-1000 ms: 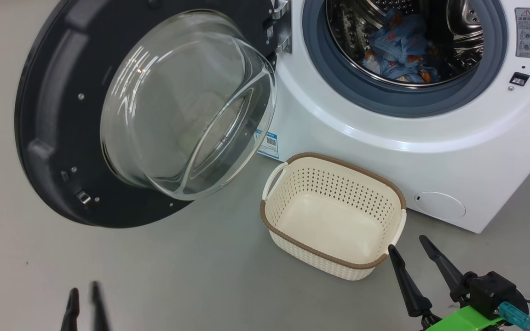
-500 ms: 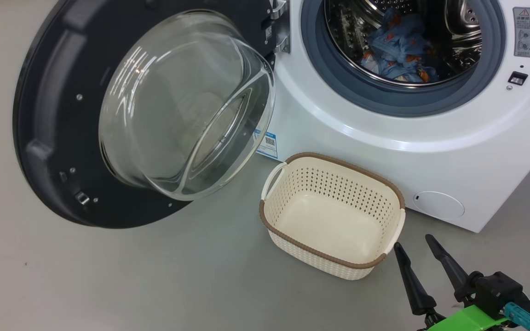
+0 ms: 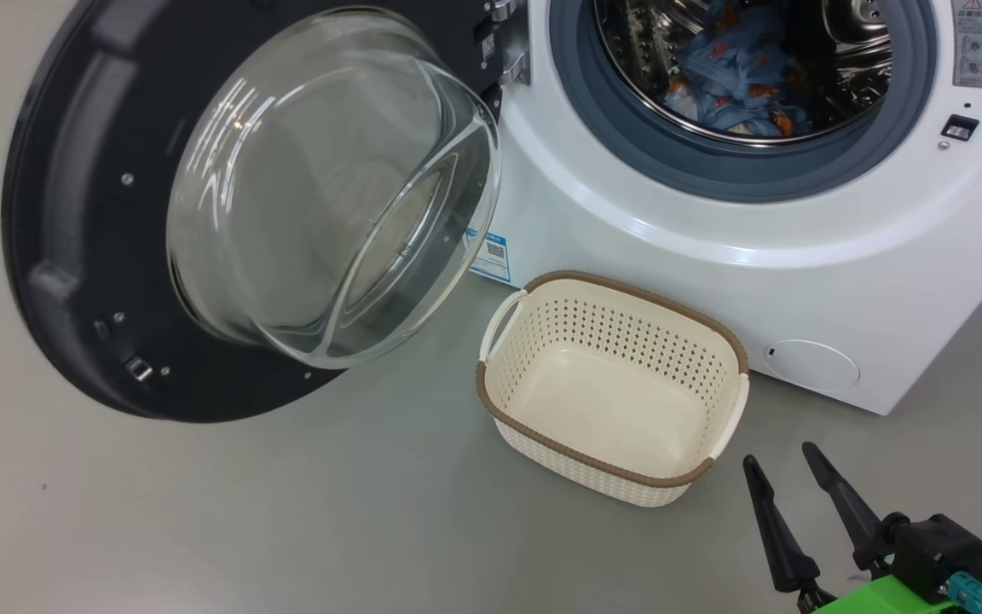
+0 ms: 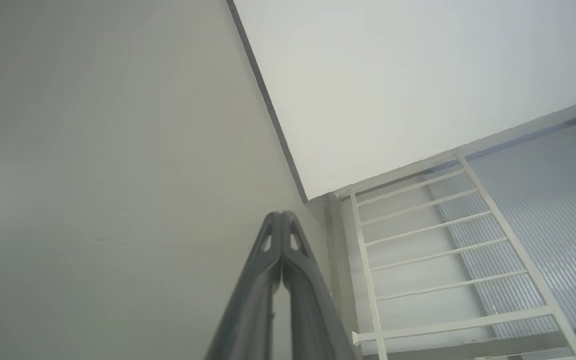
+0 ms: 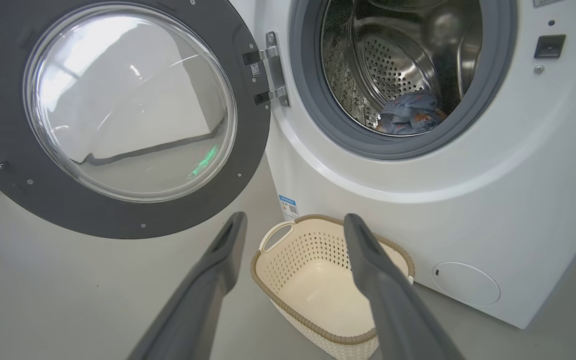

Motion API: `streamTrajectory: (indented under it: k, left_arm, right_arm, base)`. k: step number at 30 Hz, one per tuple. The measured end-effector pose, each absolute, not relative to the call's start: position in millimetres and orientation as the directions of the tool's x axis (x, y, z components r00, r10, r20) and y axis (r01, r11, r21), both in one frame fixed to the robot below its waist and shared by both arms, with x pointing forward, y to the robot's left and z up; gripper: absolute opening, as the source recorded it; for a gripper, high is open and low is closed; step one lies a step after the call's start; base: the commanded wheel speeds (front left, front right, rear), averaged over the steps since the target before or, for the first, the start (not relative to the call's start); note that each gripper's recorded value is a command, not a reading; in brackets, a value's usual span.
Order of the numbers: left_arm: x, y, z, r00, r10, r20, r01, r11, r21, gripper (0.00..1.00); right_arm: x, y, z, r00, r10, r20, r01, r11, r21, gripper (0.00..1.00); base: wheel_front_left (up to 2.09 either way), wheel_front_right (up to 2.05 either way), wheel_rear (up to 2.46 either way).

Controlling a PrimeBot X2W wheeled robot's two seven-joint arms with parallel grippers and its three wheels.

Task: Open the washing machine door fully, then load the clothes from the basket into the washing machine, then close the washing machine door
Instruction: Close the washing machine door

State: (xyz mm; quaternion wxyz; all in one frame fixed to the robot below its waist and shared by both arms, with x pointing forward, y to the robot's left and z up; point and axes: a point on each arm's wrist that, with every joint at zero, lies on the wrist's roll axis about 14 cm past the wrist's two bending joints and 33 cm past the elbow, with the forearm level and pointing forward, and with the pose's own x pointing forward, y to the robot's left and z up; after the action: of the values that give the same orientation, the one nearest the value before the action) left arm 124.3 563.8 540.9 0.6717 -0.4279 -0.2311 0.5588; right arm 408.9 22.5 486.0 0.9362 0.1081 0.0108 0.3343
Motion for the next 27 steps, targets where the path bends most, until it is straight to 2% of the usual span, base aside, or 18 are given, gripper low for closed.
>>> streamTrajectory:
  k: [2,8,13,20,27]
  left_arm:
    - [133.0,574.7,556.0,0.263,0.95,-0.166,-0.429,-0.039,-0.903,0.0]
    - [156.6,595.4,594.1,0.285,0.95,-0.131,-0.35,-0.024,-0.936,0.0]
    - [202.6,592.9,608.3,0.379,0.918,-0.121,-0.339,0.016,-0.941,0.0]
    - [270.4,571.3,594.8,0.533,0.829,-0.173,-0.353,0.032,-0.935,0.0]
    - [317.8,548.4,578.3,0.639,0.737,-0.218,-0.326,0.004,-0.945,0.0]
  right_arm:
    - [405.2,18.1,480.3,0.781,0.623,0.035,-0.615,0.759,0.214,1.0]
    - [405.1,1.0,476.7,0.804,0.594,0.022,-0.585,0.784,0.207,1.0]
    - [404.0,-16.6,472.8,0.825,0.565,0.008,-0.556,0.808,0.194,1.0]
    - [403.1,-46.9,466.4,0.863,0.504,-0.015,-0.494,0.851,0.18,1.0]
    - [398.3,-66.8,461.7,0.888,0.458,-0.033,-0.446,0.877,0.178,1.0]
  base:
    - [0.0,0.0,0.0]
    - [0.0,0.0,0.0]
    - [0.0,0.0,0.0]
    - [0.0,0.0,0.0]
    - [0.0,0.0,0.0]
